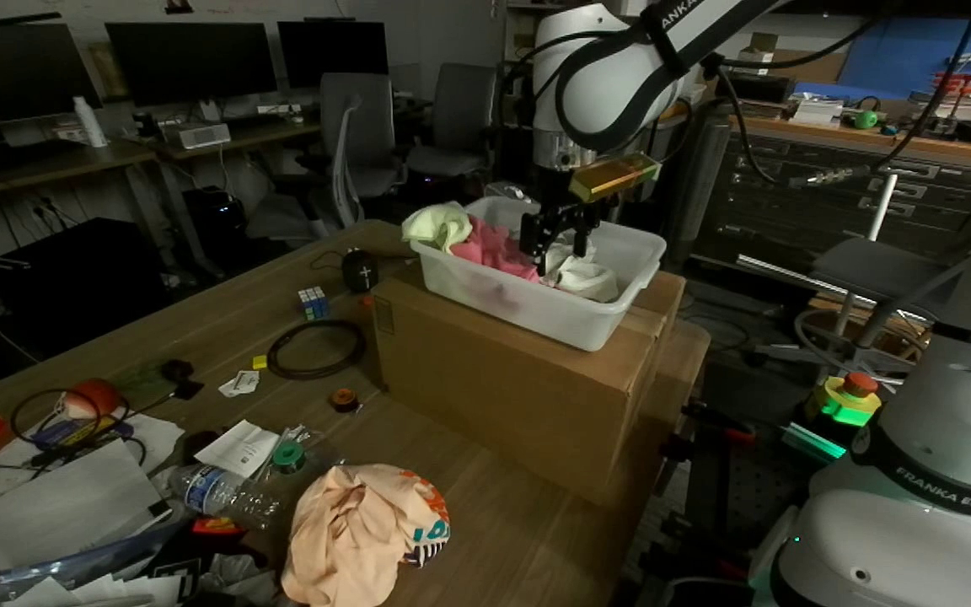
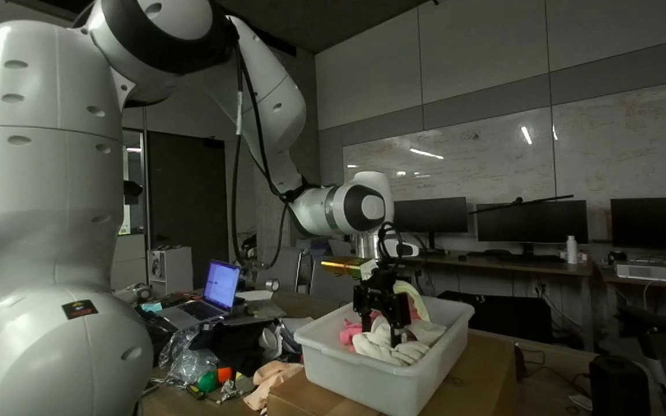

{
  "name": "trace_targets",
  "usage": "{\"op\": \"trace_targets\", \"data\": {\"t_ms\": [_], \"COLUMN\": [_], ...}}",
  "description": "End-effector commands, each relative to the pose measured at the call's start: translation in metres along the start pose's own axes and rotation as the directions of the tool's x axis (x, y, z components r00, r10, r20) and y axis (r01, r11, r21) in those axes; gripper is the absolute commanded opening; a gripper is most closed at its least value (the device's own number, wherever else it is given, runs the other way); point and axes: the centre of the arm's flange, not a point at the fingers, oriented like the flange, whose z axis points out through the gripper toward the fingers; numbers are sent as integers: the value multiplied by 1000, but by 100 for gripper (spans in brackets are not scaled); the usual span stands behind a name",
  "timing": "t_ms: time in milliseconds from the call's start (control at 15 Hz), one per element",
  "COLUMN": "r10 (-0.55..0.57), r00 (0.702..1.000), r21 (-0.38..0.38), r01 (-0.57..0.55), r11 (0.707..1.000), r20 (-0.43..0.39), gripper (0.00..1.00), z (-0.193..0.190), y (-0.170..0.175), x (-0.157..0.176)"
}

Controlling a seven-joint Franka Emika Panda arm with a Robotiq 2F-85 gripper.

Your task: Pick up the clothes from the container and put them on the table.

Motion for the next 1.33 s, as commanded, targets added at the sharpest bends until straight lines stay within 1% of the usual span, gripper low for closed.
{"op": "trace_targets", "data": {"t_ms": [0, 67, 133, 200, 333, 533, 800, 867, 933, 1000, 1200, 1267], "r10": [8, 8, 8, 15, 11, 10, 18, 22, 28, 32, 50, 58], "r00": [999, 999, 999, 999, 999, 999, 998, 997, 996, 994, 984, 977], "r21": [8, 9, 10, 14, 20, 24, 41, 47, 56, 61, 84, 89], "r01": [-7, -8, -8, -14, -10, -9, -16, -18, -23, -26, -36, -41], "r11": [1000, 1000, 1000, 1000, 1000, 1000, 999, 999, 998, 998, 996, 995], "r20": [-42, -41, -41, -43, -41, -45, -65, -75, -89, -102, -171, -205], "gripper": [100, 100, 95, 73, 69, 43, 14, 5, 1, 0, 2, 2], "z": [13, 15, 17, 18, 18, 15, 7, 4, 1, -3, -23, -32], "y": [5, 5, 5, 5, 3, 2, 1, 2, 2, 2, 4, 4], "x": [3, 3, 3, 3, 3, 3, 1, 0, -4, -6, -18, -24]}}
